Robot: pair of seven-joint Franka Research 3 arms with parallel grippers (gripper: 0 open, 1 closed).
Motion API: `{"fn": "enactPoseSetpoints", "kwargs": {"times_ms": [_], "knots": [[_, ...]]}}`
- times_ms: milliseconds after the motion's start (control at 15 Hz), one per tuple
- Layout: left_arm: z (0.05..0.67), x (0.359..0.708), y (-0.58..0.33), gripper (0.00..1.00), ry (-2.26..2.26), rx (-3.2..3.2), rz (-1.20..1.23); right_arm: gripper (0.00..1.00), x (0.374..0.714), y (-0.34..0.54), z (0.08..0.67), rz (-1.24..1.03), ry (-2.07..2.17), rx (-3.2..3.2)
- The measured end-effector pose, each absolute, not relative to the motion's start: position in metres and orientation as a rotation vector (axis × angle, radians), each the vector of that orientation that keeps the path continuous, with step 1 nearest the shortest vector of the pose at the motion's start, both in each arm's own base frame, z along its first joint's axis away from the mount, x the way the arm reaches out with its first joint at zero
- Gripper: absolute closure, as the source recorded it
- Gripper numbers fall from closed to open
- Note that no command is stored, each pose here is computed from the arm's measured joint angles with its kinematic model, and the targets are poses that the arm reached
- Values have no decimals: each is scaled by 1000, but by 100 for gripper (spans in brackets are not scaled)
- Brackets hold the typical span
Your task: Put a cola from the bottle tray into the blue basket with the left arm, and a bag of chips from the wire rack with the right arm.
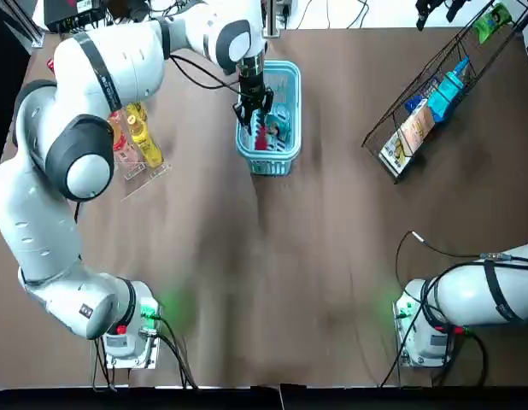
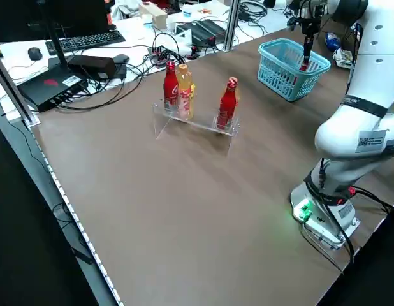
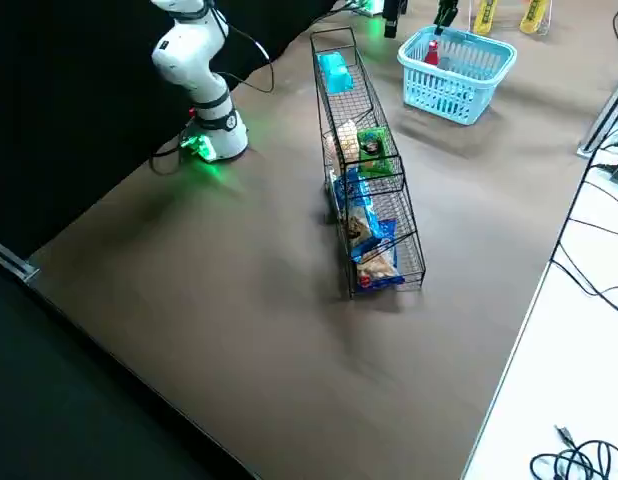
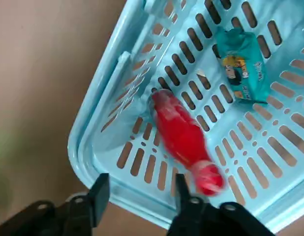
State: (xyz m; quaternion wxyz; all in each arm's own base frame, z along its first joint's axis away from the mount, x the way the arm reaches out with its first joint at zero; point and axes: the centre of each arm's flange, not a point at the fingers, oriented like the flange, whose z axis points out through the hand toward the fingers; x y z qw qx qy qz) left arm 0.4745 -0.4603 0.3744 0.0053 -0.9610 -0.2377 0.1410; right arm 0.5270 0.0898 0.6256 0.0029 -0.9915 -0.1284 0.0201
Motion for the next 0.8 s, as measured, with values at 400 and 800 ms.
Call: {"fn": "enactPoseSetpoints", "kwargs": {"times_ms": [400,800], "knots": [[402,490,-446,1,-753,-3015,342,0,527,103,627,32,-437,-3100],[467,526,-370,1,-799,-2983,208,0,527,103,627,31,-437,-3098]]}}
